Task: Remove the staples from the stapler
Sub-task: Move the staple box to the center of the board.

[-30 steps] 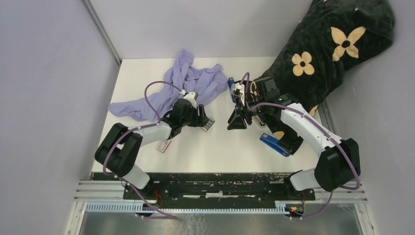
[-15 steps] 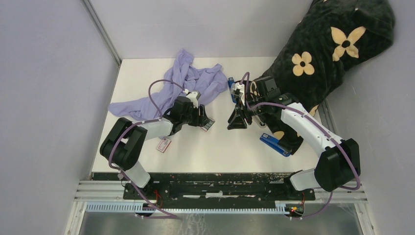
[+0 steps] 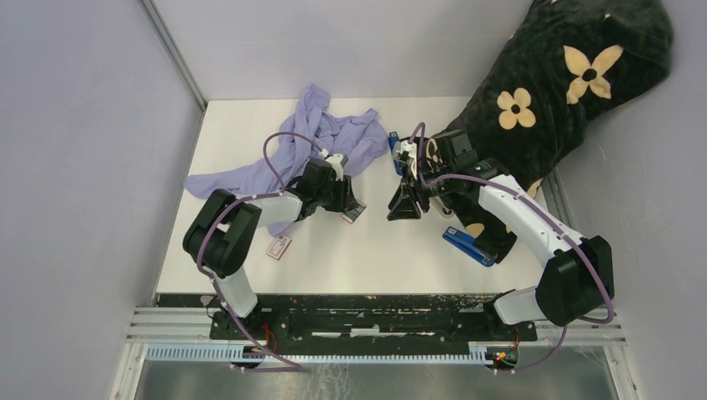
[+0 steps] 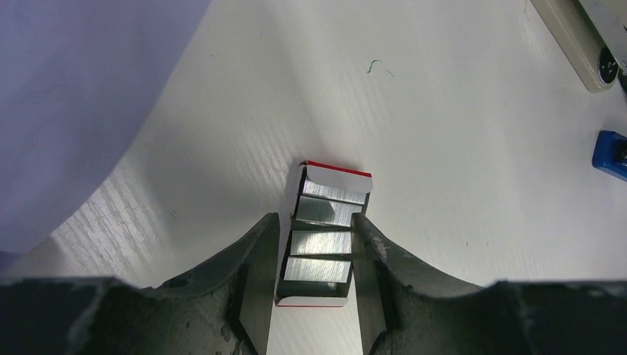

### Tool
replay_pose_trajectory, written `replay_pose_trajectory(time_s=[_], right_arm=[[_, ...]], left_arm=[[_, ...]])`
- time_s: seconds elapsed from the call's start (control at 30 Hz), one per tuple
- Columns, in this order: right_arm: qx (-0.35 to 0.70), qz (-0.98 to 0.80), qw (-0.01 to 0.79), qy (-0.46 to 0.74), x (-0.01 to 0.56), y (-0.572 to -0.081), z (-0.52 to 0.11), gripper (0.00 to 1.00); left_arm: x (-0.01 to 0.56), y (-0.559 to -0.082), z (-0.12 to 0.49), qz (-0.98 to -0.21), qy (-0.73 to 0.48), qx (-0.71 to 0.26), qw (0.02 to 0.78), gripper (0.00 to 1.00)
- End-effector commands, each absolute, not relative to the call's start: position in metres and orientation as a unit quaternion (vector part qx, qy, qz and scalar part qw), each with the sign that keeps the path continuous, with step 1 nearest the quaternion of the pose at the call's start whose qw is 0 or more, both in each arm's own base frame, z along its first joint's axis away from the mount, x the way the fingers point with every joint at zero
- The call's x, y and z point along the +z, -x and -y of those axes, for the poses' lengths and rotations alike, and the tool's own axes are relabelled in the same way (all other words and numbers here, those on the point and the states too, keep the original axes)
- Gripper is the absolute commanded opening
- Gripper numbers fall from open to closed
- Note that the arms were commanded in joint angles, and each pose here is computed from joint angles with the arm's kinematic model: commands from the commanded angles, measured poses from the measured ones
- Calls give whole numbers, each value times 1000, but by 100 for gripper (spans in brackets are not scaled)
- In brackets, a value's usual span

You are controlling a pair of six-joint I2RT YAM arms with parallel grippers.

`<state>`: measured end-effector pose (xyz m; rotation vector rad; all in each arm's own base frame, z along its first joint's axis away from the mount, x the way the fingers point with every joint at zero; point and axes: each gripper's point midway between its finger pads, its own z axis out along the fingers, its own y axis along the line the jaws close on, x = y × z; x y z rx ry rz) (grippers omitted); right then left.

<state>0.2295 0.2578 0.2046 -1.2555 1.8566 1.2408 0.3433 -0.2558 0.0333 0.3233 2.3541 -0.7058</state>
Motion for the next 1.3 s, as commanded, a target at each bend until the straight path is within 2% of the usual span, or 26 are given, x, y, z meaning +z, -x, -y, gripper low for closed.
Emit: replay_pose_trajectory(time_s=[0.0,0.13,0.37,0.87,0.97,1.27], right_arm=[[470,-669,312,484,226,-234,-261,49],[471,-668,312,485,227,-234,-262,49],[471,-669,312,484,227,-234,-261,49],[470,-667,315,484,230,-234,-260,49],[471,-667,316,484,230,-234,-260,49],[470,-665,321,484,233,-234,-258,49]], left_arm=[[38,-355,258,-895,-138,-265,330,47],[34,-352,263,-897,-144,-276,314,46],[32,-333,282,-888,-166,-330,273,39],[21,-284,339,-880,-222,-354,225,38],[28,-285,341,-877,-221,-351,241,39],[101,-285,318,-839,-182,-362,362,44]])
